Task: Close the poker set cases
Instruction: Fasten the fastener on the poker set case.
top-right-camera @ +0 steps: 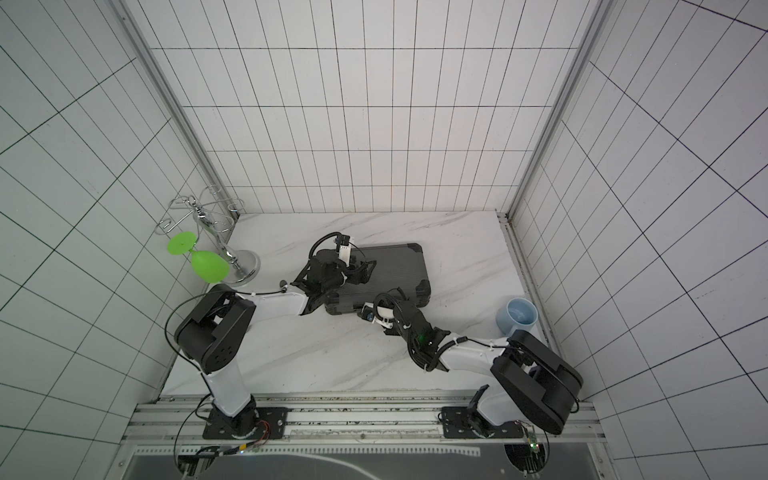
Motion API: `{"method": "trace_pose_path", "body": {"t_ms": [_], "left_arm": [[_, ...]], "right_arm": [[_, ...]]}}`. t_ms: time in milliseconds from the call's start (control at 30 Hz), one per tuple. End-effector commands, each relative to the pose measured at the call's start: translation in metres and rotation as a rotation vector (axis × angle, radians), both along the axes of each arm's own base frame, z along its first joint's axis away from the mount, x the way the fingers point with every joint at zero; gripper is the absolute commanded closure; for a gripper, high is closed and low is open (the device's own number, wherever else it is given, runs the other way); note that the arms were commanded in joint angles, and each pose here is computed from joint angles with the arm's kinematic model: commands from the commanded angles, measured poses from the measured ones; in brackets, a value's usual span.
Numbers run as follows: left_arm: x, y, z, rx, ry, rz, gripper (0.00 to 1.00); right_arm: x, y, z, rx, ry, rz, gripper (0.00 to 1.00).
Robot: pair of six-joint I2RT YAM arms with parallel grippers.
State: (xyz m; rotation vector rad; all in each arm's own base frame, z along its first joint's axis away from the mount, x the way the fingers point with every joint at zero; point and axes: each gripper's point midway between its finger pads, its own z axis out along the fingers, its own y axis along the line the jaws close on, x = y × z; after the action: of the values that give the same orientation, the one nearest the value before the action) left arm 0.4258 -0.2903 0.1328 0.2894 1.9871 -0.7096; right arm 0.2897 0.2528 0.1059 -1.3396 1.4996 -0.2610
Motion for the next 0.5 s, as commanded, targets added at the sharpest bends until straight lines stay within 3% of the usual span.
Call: {"method": "trace_pose_path", "body": {"t_ms": [0, 467], "left_arm": [[-0.034, 0.023, -0.087, 0.114, 0.285, 0.019, 0.12], [-0.033, 0.024, -0.086, 0.111, 0.284, 0.02, 0.12]], "right_arm": [[-0.005, 0.001, -0.008, -0.036, 0.017, 0.014, 0.57], [-0.005, 0.02, -0.004, -0.012, -0.001, 0.066, 0.57]]}}
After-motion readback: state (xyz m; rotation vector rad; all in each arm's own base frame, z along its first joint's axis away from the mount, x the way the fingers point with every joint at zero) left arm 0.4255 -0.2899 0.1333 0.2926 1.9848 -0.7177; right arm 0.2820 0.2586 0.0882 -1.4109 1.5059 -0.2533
